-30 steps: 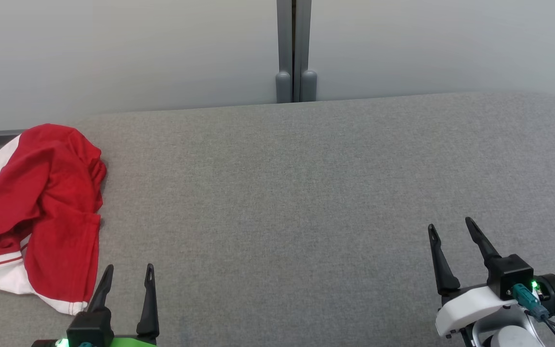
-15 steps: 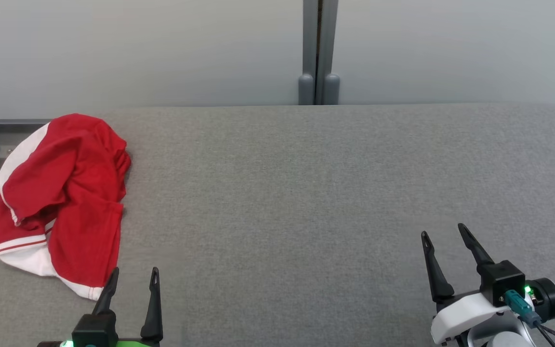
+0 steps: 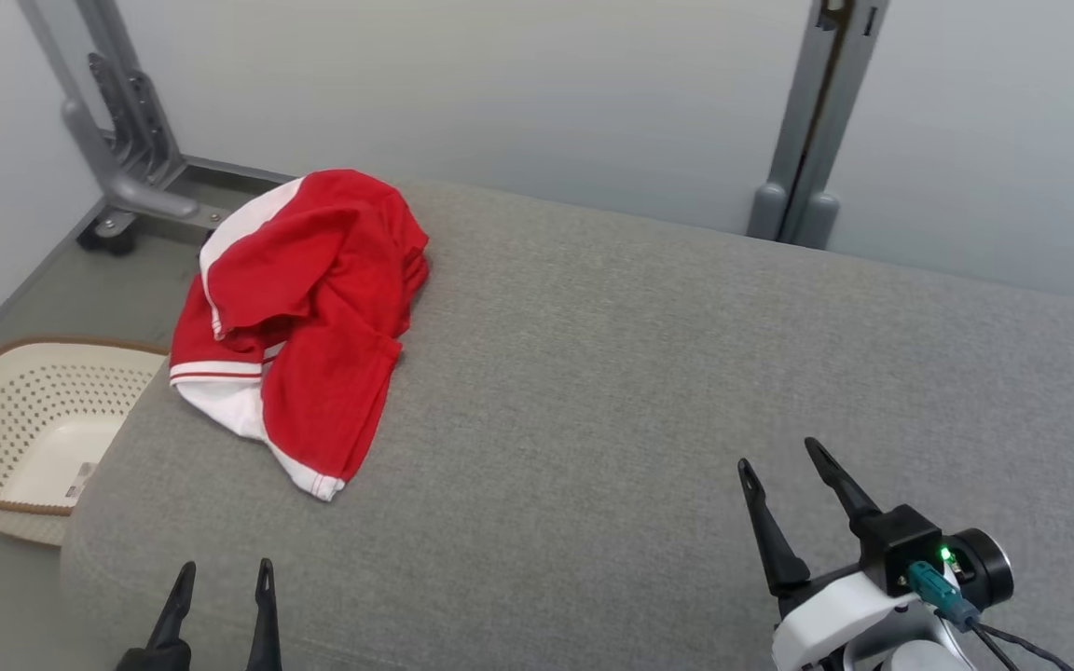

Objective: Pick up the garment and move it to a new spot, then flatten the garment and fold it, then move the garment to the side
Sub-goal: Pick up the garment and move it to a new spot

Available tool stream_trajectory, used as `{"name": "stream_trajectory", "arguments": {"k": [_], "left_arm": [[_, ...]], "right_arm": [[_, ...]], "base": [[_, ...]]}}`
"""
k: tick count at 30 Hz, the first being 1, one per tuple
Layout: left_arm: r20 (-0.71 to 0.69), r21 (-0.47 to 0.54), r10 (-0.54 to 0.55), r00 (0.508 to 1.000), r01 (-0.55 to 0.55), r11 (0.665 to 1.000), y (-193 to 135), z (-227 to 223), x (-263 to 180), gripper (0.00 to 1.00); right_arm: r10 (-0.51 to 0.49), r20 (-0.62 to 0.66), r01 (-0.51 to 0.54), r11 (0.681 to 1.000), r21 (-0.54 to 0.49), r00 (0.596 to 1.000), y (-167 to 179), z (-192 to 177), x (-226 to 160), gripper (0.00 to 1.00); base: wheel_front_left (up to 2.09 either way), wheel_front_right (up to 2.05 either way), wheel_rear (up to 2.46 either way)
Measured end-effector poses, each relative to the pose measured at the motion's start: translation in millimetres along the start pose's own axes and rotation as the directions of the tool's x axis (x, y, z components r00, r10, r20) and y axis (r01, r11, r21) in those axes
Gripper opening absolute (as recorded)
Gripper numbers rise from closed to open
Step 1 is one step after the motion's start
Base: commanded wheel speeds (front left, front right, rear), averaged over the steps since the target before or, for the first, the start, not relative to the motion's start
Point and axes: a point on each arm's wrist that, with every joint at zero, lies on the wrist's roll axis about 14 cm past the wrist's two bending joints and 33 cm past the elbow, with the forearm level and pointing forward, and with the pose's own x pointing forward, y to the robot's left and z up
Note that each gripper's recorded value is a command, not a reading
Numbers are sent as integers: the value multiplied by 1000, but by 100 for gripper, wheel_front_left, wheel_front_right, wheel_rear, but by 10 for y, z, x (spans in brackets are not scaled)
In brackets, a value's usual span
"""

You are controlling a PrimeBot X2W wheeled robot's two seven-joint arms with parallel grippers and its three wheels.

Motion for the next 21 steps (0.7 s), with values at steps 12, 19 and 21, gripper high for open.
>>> {"name": "stream_trajectory", "arguments": {"k": [12,19,21], "left_arm": [[3,-51,-40,999,40,998,-128,237,423,100],[5,-38,-136,991,136,990,-456,691,1406,100],[-22,-22,-148,989,147,989,-509,725,1672,100]], "right_arm": [[126,57,-123,991,-53,990,165,155,383,100],[145,103,-135,986,-100,984,-141,161,752,100],[146,109,-136,986,-94,983,-211,113,840,100]], "base": [[0,0,0],[0,0,0],[0,0,0]]}}
